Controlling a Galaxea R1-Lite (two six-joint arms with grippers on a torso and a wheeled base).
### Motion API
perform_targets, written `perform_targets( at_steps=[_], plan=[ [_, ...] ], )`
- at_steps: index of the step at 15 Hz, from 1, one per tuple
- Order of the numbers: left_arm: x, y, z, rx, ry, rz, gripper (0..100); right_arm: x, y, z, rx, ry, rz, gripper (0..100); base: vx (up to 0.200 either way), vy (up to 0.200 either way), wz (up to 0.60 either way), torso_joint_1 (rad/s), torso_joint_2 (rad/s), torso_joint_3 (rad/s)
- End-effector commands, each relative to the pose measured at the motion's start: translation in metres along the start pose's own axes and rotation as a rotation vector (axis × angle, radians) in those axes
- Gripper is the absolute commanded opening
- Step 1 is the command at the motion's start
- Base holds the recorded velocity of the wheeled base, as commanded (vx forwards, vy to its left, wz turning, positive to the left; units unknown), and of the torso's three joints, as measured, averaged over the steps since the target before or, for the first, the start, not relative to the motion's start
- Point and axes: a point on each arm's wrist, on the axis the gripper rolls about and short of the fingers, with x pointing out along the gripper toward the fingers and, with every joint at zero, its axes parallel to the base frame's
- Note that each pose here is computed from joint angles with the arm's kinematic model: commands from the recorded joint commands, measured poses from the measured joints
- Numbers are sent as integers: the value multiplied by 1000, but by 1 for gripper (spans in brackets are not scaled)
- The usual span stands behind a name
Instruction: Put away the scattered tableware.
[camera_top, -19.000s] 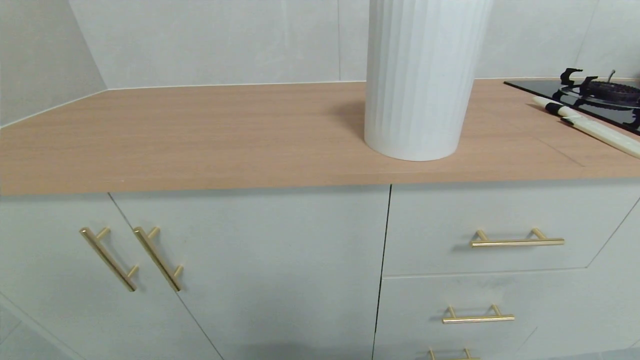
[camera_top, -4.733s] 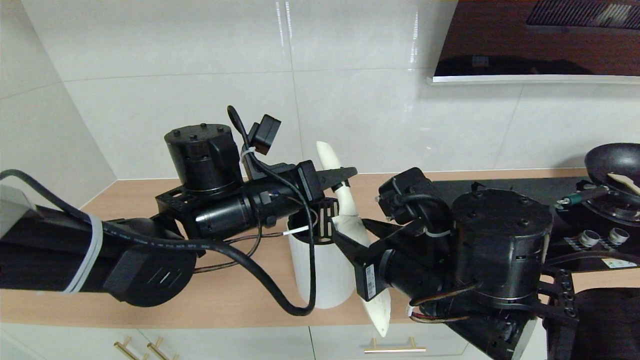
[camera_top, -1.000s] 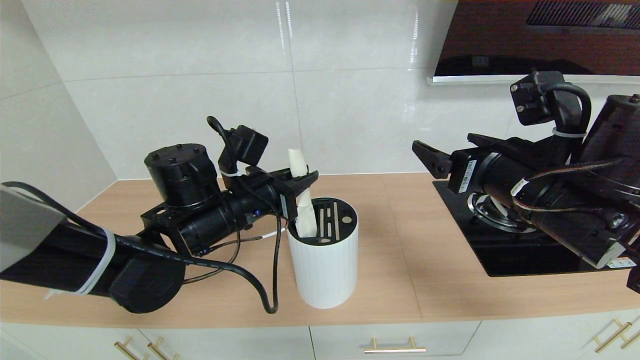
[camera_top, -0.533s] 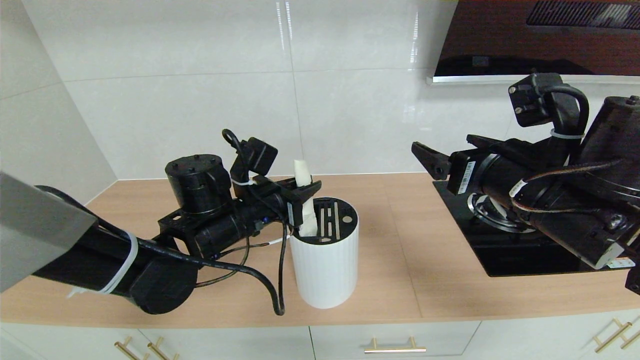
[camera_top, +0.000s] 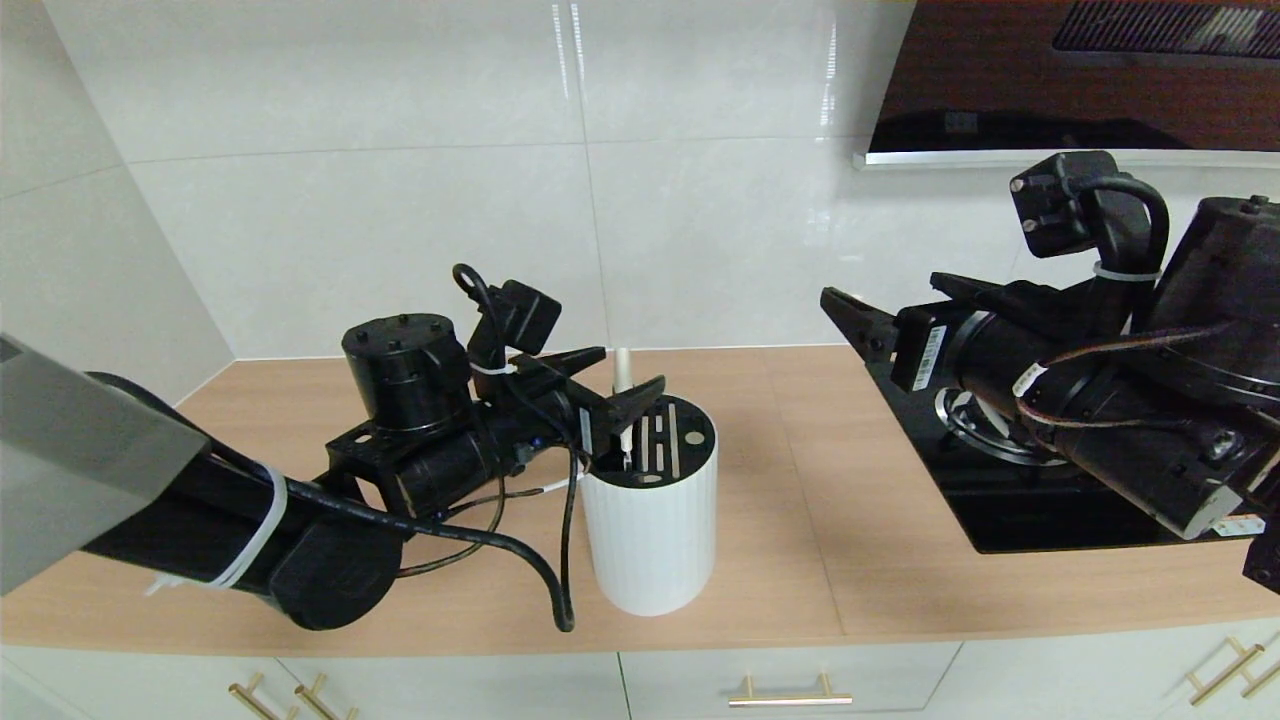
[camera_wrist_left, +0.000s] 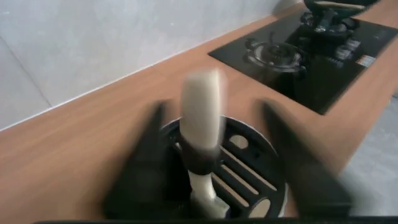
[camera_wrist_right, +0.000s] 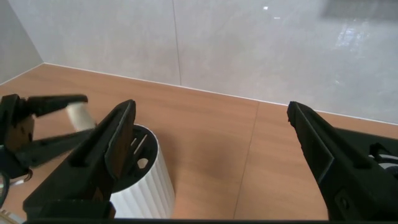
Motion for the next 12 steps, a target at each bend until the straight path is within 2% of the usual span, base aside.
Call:
perform_targets(
  at_steps=[1,3,6,7,8,9,10,12],
  plan=[
    [-1,-3,4,5,-18,1,100,0,0,-1,-1,2,0,100,0,0,0,0,0,0],
    [0,-3,7,14,-55,3,100,0,0,-1,-1,1,0,100,0,0,0,0,0,0],
    [-2,-3,11,18,-71,19,100,0,0,-1,-1,1,0,100,0,0,0,0,0,0],
    [-6,-3,22,29,-122,27,100,0,0,-1,-1,1,0,100,0,0,0,0,0,0],
    [-6,-3,22,29,-122,27,100,0,0,-1,-1,1,0,100,0,0,0,0,0,0],
    [-17,-4,47,54,-259,45,100,0,0,-2,-3,7,-1,100,0,0,0,0,0,0],
    [-30,0,68,76,-361,84,100,-1,-1,-4,-3,11,-1,100,0,0,0,0,0,0],
    [-57,9,83,86,-403,177,100,-4,-7,-9,-14,30,-18,100,0,0,0,0,0,0]
  ],
)
